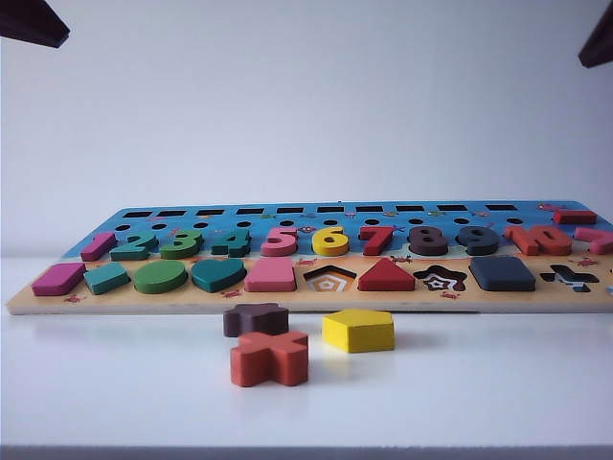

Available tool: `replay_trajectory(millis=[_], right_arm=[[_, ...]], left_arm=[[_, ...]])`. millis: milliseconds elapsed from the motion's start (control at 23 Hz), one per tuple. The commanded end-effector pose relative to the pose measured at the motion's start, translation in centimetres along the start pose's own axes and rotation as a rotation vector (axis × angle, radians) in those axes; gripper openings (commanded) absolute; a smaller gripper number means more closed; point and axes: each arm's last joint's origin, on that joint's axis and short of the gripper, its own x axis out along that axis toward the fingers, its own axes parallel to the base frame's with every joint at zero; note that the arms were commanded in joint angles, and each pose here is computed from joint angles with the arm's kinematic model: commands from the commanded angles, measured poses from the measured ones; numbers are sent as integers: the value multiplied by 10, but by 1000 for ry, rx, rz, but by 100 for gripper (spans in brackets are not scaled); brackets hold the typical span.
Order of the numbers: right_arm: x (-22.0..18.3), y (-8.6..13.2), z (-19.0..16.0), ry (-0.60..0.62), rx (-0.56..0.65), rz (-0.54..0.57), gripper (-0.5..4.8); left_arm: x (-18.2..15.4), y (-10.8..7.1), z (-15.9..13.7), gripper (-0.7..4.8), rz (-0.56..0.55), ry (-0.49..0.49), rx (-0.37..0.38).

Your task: Insert the cube into the slot.

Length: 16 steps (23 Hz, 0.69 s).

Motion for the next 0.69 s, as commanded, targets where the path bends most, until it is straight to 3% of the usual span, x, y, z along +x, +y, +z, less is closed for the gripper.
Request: replay_trajectory(millis=[43, 174, 347, 694], right_arm=[[-2, -14, -12, -68, 25, -45, -5], [-12, -27, -34, -161, 46, -130, -5], [-27, -30, -52, -344, 14, -168, -6], [-29, -37, -69, -401, 18, -228, -6]], left_arm=[[-1, 0, 2, 10, 1, -15, 19], [-2, -1, 4, 10, 14, -43, 44], [-13, 0, 10, 9, 133, -135, 90], [-37, 11, 8, 10, 409, -349, 62]])
